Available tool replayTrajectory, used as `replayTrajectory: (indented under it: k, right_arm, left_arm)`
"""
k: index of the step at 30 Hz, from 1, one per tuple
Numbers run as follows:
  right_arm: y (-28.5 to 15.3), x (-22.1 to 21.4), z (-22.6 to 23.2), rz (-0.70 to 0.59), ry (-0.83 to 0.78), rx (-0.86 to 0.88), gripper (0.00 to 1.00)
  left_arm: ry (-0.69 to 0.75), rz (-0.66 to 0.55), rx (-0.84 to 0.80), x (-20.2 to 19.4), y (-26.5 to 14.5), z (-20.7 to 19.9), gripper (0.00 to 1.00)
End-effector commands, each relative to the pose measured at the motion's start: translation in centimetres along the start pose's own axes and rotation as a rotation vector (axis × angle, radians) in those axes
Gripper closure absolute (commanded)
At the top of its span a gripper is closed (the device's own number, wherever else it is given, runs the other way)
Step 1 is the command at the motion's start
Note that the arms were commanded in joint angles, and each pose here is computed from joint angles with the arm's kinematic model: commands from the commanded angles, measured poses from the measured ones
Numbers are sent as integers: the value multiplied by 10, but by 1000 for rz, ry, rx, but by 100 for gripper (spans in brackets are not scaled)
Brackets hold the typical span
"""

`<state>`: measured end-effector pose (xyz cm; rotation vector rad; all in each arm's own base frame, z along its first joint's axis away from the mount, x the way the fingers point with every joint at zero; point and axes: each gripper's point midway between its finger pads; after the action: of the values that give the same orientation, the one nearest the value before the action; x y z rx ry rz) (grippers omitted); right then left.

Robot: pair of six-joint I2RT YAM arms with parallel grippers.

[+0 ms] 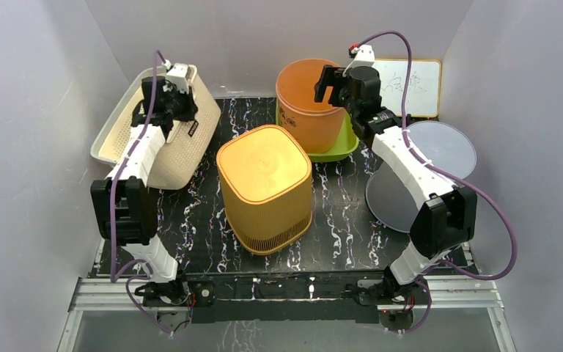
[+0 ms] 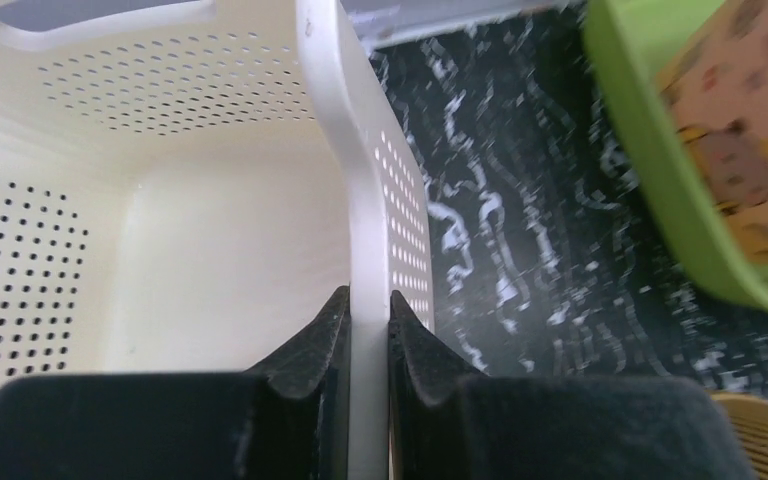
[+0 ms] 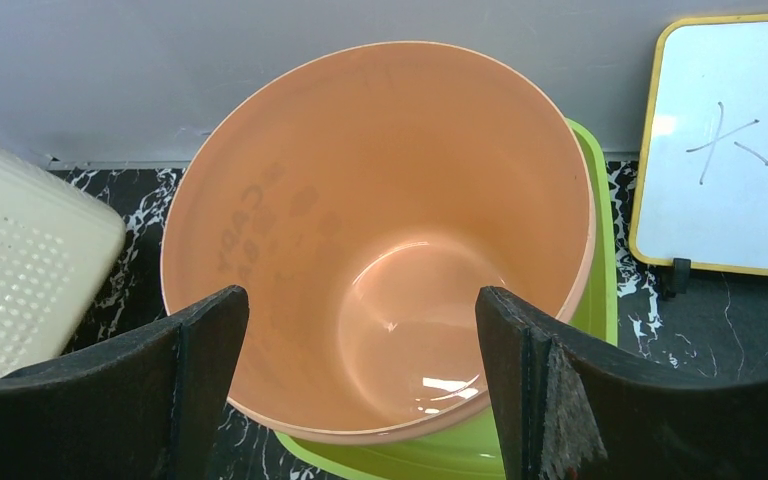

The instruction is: Turn the large container upside down

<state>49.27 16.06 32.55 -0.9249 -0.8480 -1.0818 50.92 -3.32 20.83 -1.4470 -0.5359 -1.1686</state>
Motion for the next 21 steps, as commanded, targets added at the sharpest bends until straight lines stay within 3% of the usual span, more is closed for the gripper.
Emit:
replayTrajectory:
  k: [1,9,21]
  right_arm:
    - [-8,28,8,-96,10,24,17]
    - [-17,35,8,-116,7,20,17]
    - [-26,47,-1,-148,-11,-16,16]
  left_arm:
    - [-57,-340,-32,129,-72,-10,100]
    - [-234,-519,-68,181,-105,-16,100]
    - [-519,-801,-151,216,-113,-13,100]
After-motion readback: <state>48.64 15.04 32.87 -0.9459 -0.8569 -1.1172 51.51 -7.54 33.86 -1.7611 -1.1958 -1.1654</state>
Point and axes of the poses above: each gripper's point midway between its finger pads, its own y axis out along the fingers, its own z axis along the line the jaws close on, x = y × z, and after that the axes turned 9 degrees about y, right-handed
